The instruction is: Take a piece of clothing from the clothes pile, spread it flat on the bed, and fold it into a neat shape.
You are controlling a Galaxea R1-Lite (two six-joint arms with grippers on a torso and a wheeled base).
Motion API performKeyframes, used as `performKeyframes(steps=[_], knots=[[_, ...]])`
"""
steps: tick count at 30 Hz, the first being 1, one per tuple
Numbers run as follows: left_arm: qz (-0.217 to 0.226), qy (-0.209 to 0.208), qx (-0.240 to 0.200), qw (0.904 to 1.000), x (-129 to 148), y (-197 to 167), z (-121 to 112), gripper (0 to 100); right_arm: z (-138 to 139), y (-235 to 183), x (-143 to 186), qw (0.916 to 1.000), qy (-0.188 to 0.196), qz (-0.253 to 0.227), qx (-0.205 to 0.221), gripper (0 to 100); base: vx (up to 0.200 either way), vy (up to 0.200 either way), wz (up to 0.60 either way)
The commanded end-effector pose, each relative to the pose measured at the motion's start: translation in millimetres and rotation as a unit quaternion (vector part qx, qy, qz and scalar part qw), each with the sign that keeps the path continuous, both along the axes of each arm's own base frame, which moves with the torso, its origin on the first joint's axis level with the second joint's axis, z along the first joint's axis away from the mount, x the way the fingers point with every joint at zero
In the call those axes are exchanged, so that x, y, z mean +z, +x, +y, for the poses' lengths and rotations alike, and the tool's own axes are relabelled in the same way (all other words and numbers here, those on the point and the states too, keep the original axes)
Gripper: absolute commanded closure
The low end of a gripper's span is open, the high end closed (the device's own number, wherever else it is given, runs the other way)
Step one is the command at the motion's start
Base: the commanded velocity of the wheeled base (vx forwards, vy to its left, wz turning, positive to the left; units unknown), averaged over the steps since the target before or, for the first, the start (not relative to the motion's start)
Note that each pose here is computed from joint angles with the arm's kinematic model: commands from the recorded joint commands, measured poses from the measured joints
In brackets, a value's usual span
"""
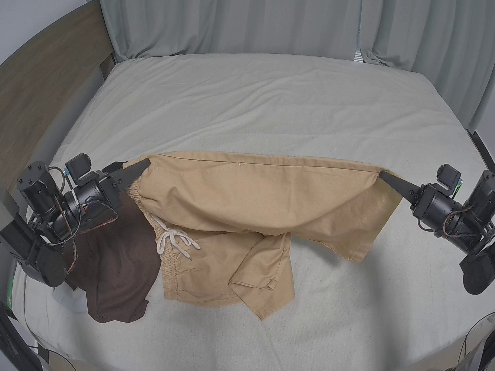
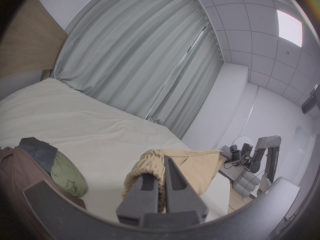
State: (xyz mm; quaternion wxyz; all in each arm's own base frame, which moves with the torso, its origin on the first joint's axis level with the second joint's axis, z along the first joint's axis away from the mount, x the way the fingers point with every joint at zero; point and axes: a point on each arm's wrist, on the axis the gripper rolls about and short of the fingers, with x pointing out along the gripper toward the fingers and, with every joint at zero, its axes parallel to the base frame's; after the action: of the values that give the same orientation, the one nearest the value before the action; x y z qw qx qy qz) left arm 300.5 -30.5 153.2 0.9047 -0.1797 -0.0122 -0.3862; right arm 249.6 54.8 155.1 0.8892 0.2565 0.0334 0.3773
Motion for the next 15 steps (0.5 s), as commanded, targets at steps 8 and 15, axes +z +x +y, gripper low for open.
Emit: performKeyframes(steps=[8, 15], knots=[[-0.005, -0.002, 0.006, 1.0, 1.8, 2.9, 3.6, 100, -4.5, 11.8, -8.2, 0.9998, -0.002, 0.013, -0.013, 100, 0.0, 0.0, 0.0], [-0.001, -0.002, 0.007, 1.0, -0.8, 5.0, 4.5, 100, -7.0, 15.2, -10.6, 0.9997, -0.002, 0.017, -0.018, 100, 0.0, 0.0, 0.0]])
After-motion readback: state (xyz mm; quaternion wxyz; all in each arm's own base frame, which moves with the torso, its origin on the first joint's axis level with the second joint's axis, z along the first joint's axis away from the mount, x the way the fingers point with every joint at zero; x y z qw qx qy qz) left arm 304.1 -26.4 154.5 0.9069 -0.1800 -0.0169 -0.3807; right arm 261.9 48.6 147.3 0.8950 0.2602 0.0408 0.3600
